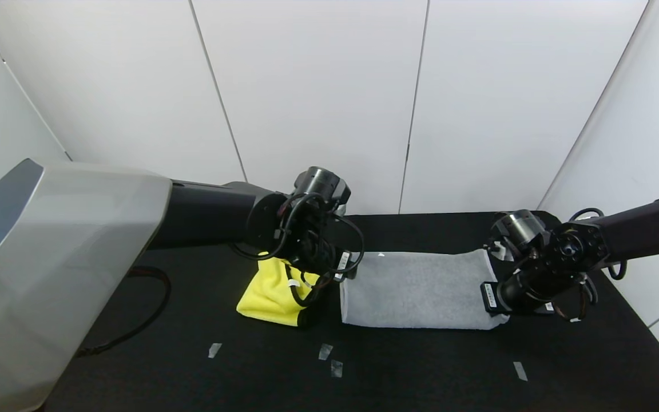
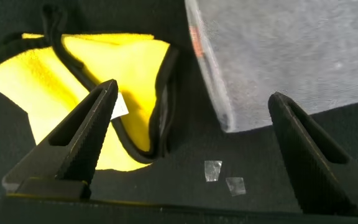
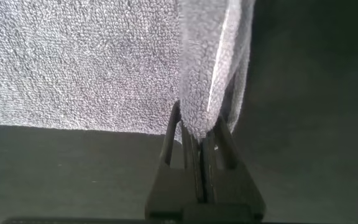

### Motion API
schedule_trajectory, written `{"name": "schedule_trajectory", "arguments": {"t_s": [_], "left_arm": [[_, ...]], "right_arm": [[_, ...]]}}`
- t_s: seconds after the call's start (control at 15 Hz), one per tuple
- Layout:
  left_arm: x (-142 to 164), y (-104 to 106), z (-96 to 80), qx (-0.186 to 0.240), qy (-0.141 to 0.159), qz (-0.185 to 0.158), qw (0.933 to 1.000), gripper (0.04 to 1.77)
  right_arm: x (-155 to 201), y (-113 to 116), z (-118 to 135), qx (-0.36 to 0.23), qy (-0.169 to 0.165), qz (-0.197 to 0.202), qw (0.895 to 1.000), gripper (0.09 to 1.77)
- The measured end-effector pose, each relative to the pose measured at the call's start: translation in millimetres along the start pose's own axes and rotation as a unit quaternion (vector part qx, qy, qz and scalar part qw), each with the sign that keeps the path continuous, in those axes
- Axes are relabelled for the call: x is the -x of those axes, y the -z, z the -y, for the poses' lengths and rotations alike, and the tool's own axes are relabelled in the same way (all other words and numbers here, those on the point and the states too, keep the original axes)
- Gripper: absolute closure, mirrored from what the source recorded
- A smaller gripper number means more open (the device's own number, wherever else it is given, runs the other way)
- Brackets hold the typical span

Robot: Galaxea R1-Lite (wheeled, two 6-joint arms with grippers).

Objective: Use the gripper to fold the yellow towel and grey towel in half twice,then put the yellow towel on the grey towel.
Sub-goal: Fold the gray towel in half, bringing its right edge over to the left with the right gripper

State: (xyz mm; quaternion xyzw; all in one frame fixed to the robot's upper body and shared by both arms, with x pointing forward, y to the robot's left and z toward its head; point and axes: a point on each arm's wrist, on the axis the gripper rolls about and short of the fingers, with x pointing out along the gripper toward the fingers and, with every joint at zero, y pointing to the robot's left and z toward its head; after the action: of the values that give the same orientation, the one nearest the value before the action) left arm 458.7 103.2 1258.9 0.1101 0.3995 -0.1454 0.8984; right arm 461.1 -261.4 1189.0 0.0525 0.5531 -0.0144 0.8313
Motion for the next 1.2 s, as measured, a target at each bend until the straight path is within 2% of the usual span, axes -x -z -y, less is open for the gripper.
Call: {"name": "schedule_trajectory", "arguments": {"t_s": [0.2,0.4,0.67,0.93,1.2], "left_arm": [[0.6,0.3,-0.2,0.000,0.000,0.000,1.0000,0.09],[2.8,1.0,-0.7,0.000,0.001,0.000,1.0000,0.09],[7.6,1.3,-3.0,0.001,0.003,0.000,1.0000,0.09],[13.7,0.1,-8.3,0.006,0.001,0.005,1.0000,0.09],[21.7,1.0,-17.2,0.012,-0.006,0.005,0.9999,0.09]], "right_arm": [[5.4,-2.5,11.6,0.004,0.053,0.014,0.999,1.72],[12.5,-3.7,23.5,0.006,0.066,0.009,0.998,1.72],[18.3,-8.4,40.3,0.001,0.110,0.023,0.994,1.72],[29.5,-9.6,37.9,0.009,0.107,0.038,0.994,1.72],[46.4,-6.5,11.0,0.038,0.083,0.064,0.994,1.72]]}}
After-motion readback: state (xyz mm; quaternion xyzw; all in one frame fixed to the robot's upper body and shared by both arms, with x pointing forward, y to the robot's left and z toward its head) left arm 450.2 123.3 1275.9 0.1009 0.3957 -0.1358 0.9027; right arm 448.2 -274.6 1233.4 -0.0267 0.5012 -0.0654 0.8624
